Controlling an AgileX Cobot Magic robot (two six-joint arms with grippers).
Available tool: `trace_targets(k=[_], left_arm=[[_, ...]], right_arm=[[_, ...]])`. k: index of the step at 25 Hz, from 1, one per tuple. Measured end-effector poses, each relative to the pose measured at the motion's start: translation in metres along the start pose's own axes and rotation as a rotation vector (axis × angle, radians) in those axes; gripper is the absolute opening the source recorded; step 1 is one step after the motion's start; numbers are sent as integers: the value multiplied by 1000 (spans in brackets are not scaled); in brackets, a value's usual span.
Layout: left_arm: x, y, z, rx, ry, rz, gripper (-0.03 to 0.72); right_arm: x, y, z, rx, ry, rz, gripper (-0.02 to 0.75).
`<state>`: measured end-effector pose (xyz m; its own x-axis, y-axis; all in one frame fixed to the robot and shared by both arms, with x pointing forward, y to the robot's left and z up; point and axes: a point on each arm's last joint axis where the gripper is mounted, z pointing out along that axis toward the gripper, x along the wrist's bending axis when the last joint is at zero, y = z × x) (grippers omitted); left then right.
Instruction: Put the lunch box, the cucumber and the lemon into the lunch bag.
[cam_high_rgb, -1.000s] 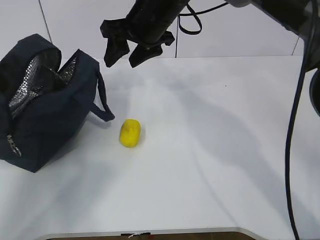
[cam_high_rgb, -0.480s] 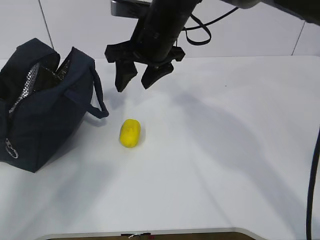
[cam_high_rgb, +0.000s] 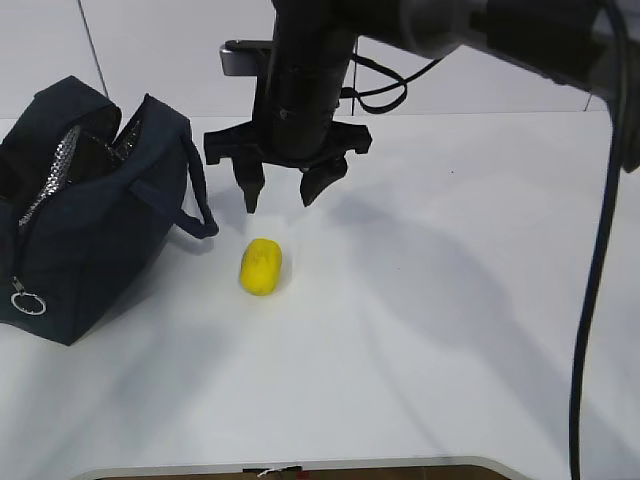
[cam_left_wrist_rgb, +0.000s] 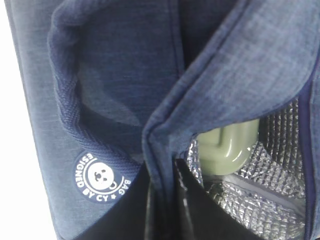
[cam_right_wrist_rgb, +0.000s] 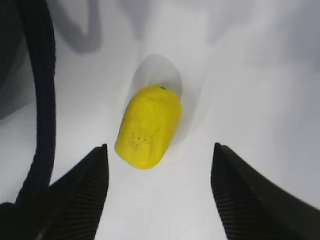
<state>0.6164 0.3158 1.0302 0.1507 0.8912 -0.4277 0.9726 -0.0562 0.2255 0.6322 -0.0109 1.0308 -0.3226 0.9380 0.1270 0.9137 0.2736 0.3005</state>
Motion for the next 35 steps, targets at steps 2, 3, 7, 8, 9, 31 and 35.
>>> trace_targets(k=[2, 3, 7, 8, 9, 31, 35], left_arm=[[0, 0, 0, -1, -1, -1, 9], [0, 0, 0, -1, -1, -1, 9], [0, 0, 0, -1, -1, -1, 9], [0, 0, 0, -1, -1, -1, 9], [0, 0, 0, -1, -1, -1, 9], [0, 0, 0, -1, -3, -2, 8], [0, 0, 0, -1, -3, -2, 8]], right_arm=[[1, -1, 10, 19, -8, 17, 510], [3, -2, 16, 31, -8, 21, 510], [9, -7, 34, 73, 6, 49, 510], [9, -7, 37, 79, 8, 55, 510], [9, -7, 39, 84, 8, 64, 510], [12, -5, 69, 43, -3, 74, 510], [12, -5, 72, 48, -5, 75, 510]])
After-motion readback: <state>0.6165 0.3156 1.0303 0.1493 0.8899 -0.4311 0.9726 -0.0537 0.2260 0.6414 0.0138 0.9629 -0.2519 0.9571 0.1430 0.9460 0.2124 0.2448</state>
